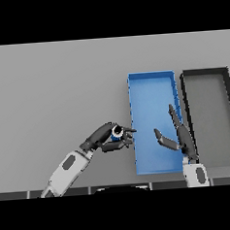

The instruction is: Pick up the blue pipe and place it into the blue bin.

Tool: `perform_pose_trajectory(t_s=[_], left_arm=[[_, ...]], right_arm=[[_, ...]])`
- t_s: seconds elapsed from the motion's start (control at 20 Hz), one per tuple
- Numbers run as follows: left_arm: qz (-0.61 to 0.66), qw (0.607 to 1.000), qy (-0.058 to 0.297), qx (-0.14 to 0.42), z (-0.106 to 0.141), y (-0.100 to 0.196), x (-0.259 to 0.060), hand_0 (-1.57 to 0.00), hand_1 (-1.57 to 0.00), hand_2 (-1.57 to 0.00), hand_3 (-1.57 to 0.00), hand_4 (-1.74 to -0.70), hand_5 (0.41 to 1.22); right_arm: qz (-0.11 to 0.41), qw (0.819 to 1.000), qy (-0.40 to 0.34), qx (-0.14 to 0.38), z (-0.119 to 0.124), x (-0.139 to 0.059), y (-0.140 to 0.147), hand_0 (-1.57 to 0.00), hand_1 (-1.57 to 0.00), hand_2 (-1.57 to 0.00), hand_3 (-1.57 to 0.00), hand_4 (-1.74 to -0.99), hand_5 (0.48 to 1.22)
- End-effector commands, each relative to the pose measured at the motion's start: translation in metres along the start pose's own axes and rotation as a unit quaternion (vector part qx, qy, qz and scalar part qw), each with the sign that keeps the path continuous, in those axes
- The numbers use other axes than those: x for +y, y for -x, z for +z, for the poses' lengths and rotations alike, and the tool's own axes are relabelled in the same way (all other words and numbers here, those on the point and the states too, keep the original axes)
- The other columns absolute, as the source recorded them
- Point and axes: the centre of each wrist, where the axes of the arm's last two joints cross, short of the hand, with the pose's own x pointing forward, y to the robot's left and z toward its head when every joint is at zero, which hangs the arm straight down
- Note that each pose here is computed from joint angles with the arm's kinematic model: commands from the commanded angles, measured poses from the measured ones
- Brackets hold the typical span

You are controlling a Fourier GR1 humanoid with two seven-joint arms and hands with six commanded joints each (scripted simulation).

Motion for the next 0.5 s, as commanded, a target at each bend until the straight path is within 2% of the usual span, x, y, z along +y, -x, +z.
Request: perform_pose_trajectory(t_s=[0.0,0.3,0.45], left_arm=[[0.001,1.000,0.000,0.006,0.000,0.002,-0.001,-1.57,-1.57,-1.57,-1.44,-1.73,1.219],[-0.004,1.000,-0.001,0.013,0.001,0.001,-0.004,-1.57,-1.57,-1.57,-1.44,-1.73,1.220],[-0.009,1.000,0.004,0.012,0.000,0.001,-0.002,-1.57,-1.57,-1.57,-1.44,-1.73,1.221]], right_arm=[[-0.003,1.000,0.002,0.002,0.001,0.000,-0.001,0.00,0.00,0.00,0.00,-1.177,0.629],[-0.018,1.000,0.014,0.009,0.007,0.000,-0.006,0.00,0.00,0.00,0.00,-1.207,0.619],[-0.045,0.999,-0.001,-0.021,0.004,-0.003,-0.014,0.00,0.00,0.00,0.00,-1.195,0.610]])
